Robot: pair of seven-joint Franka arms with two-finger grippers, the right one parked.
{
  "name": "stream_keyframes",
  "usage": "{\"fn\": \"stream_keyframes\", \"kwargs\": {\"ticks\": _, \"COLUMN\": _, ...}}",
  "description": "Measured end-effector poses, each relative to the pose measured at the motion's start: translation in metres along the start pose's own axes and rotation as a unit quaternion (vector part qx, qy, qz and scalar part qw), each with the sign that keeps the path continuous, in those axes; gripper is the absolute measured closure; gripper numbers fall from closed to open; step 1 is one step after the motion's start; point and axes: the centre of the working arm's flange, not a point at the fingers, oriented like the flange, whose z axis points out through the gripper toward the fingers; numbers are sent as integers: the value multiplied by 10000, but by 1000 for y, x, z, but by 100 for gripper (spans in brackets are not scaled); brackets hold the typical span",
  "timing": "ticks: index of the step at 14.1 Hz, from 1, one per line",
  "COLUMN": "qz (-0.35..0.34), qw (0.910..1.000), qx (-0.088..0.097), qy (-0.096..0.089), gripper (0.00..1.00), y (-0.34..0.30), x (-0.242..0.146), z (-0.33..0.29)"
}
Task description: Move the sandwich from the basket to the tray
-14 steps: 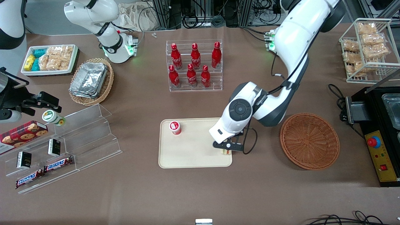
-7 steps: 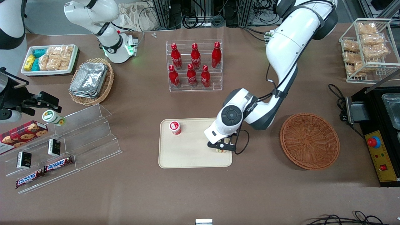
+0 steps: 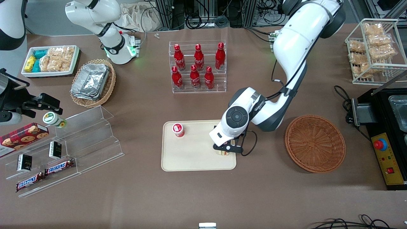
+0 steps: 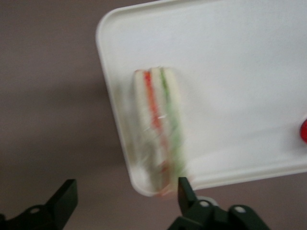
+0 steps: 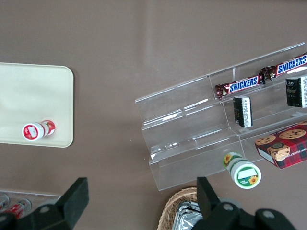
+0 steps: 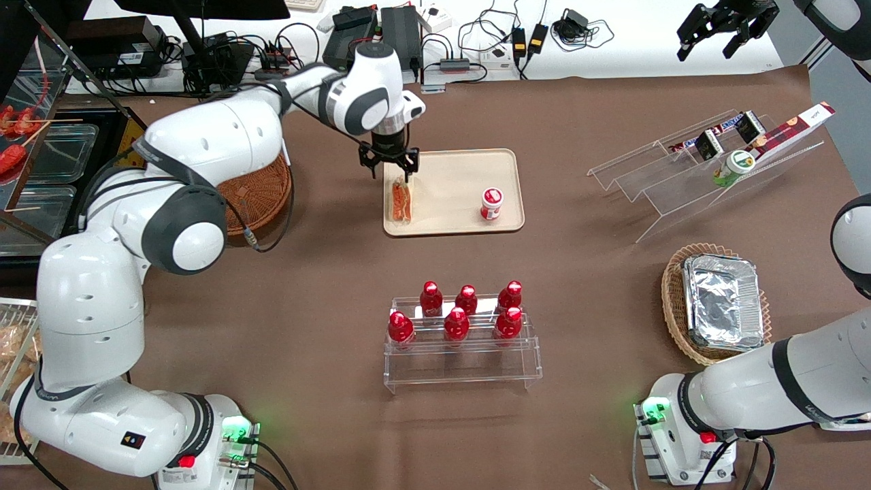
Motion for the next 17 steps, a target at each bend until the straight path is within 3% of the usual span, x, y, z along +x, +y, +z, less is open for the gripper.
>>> {"fn": "stream_keyframes", "kwargs": {"ticks": 2, "qz": 1, "qw": 9998, "qx": 177, "qy": -102, "gripper": 0, "y": -28, "x": -13, "z": -59}}
{"fn": "stream_keyframes", "kwargs": {"ticks": 5, "qz": 53, "qw": 9995, "qx": 158, "qy": -251, "gripper": 0, "y": -90, "x": -33, "z": -140}}
{"fn": "stream_keyframes", "kwargs": {"ticks": 7, "qz": 51, "qw": 9996, "qx": 139, "qy": -235, "gripper": 0, "y": -134, "x": -41, "z": -176}}
{"fn": "stream_keyframes", "kwargs": {"ticks": 10, "qz": 69, "qw": 9997, "qx": 164, "qy": -137, "gripper": 0, "y": -189, "x": -52, "z": -215}}
{"fn": "stream_keyframes", "kwargs": {"ticks": 17, "qz": -194, "qw": 9989, "qx": 275, "qy": 333, "gripper": 0, "y": -316, "x": -82, "z": -284}}
